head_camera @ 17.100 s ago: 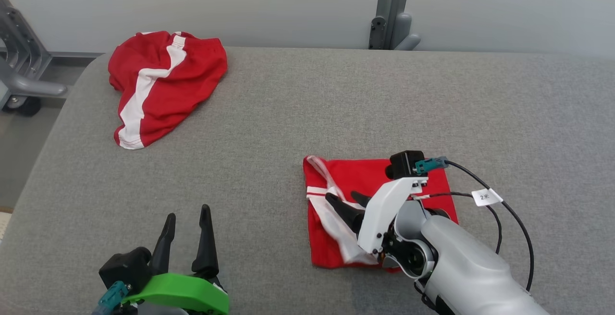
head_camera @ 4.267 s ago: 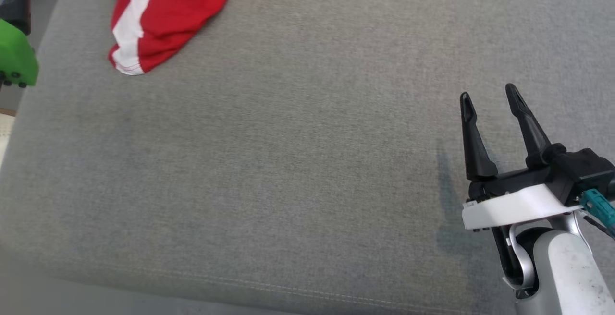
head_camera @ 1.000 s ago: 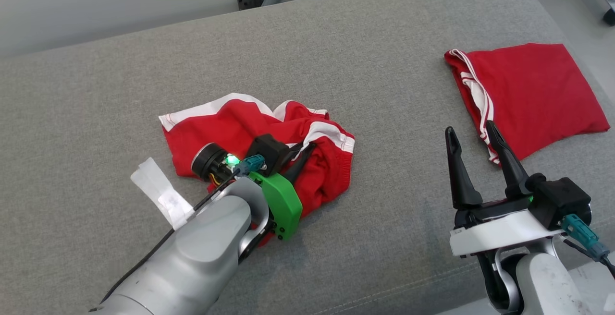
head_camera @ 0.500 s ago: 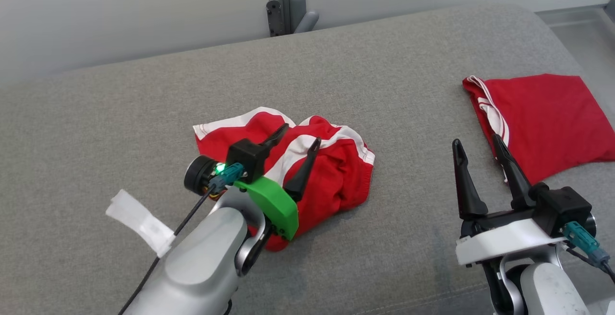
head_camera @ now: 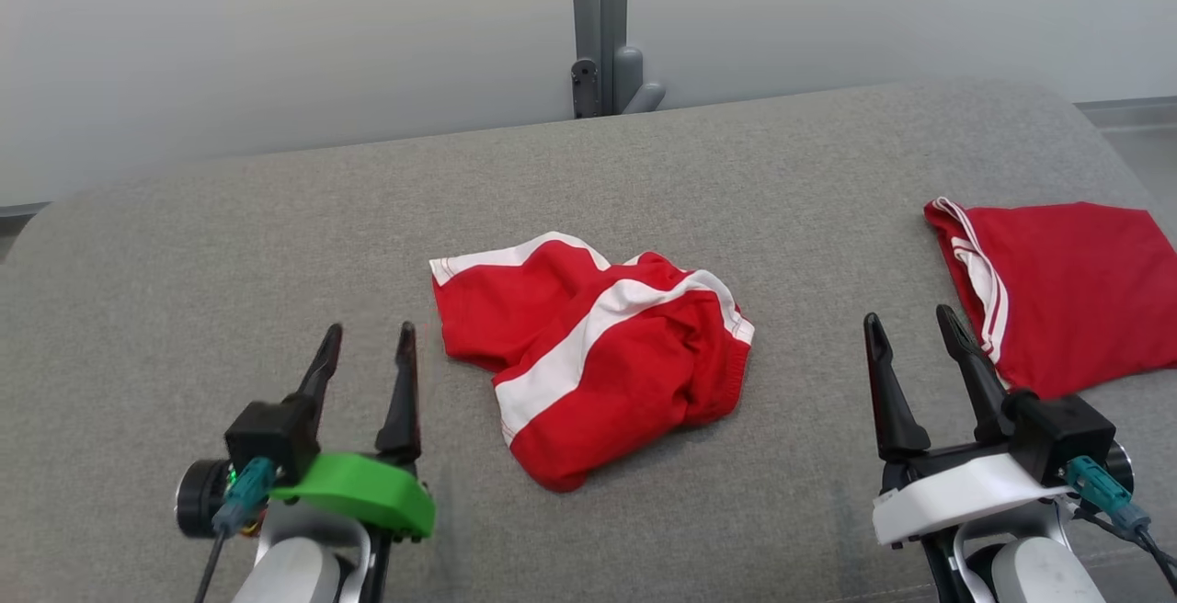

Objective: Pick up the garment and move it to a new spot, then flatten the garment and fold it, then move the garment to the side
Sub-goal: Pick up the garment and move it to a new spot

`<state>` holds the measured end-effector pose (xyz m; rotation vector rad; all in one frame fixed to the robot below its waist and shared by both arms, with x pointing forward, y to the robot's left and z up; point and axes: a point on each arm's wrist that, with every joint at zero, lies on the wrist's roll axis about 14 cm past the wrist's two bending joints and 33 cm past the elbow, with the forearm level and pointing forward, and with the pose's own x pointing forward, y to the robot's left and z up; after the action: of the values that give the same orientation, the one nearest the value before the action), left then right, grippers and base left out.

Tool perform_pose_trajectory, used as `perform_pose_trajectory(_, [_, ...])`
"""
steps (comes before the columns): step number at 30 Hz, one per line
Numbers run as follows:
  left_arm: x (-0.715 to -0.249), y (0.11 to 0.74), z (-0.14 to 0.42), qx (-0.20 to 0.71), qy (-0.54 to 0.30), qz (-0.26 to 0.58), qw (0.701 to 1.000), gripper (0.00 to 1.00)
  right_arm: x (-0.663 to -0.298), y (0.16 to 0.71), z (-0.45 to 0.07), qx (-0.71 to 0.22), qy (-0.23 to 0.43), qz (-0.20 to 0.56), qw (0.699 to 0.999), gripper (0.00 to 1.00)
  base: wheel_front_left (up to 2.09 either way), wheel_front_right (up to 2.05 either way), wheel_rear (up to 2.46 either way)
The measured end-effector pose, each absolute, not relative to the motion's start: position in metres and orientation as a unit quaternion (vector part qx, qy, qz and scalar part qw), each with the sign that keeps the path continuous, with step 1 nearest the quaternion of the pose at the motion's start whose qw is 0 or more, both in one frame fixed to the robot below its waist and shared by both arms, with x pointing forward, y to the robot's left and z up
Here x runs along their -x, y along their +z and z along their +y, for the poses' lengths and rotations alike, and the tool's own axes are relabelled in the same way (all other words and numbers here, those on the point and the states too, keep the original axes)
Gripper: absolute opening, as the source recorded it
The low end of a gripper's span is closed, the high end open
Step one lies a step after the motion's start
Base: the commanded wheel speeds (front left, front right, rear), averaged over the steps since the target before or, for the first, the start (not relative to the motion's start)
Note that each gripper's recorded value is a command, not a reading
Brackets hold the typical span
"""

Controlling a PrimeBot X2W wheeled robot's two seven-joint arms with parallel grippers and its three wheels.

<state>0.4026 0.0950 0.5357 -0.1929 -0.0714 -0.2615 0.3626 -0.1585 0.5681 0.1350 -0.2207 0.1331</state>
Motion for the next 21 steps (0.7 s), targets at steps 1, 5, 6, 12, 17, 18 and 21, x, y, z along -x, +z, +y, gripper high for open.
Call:
perform_pose_trajectory(1, [-0.398, 0.534, 0.104, 0.096, -0.115, -0.036, 0.988, 1.00, -0.362, 0.567, -0.157, -0.068, 0.068, -0.110, 0.989, 1.00, 0.00, 0.00, 0.00])
perform_pose_trajectory(5, [-0.379, 0.525, 0.137, 0.093, -0.058, -0.034, 0.993, 1.00, -0.359, 0.564, -0.153, -0.069, 0.074, -0.108, 0.989, 1.00, 0.00, 0.00, 0.00])
perform_pose_trajectory(6, [-0.373, 0.521, 0.143, 0.089, -0.049, -0.031, 0.994, 1.00, -0.359, 0.563, -0.152, -0.069, 0.075, -0.107, 0.989, 1.00, 0.00, 0.00, 0.00])
perform_pose_trajectory(12, [-0.343, 0.508, 0.169, 0.094, 0.001, -0.020, 0.995, 1.00, -0.353, 0.554, -0.151, -0.071, 0.076, -0.099, 0.990, 1.00, 0.00, 0.00, 0.00])
perform_pose_trajectory(17, [-0.335, 0.506, 0.174, 0.099, 0.015, -0.019, 0.995, 1.00, -0.348, 0.547, -0.151, -0.076, 0.074, -0.092, 0.990, 1.00, 0.00, 0.00, 0.00])
perform_pose_trajectory(18, [-0.334, 0.505, 0.174, 0.101, 0.016, -0.019, 0.995, 1.00, -0.347, 0.546, -0.151, -0.076, 0.074, -0.090, 0.990, 1.00, 0.00, 0.00, 0.00])
perform_pose_trajectory(21, [-0.333, 0.504, 0.174, 0.102, 0.016, -0.018, 0.994, 1.00, -0.346, 0.544, -0.150, -0.077, 0.075, -0.088, 0.990, 1.00, 0.00, 0.00, 0.00])
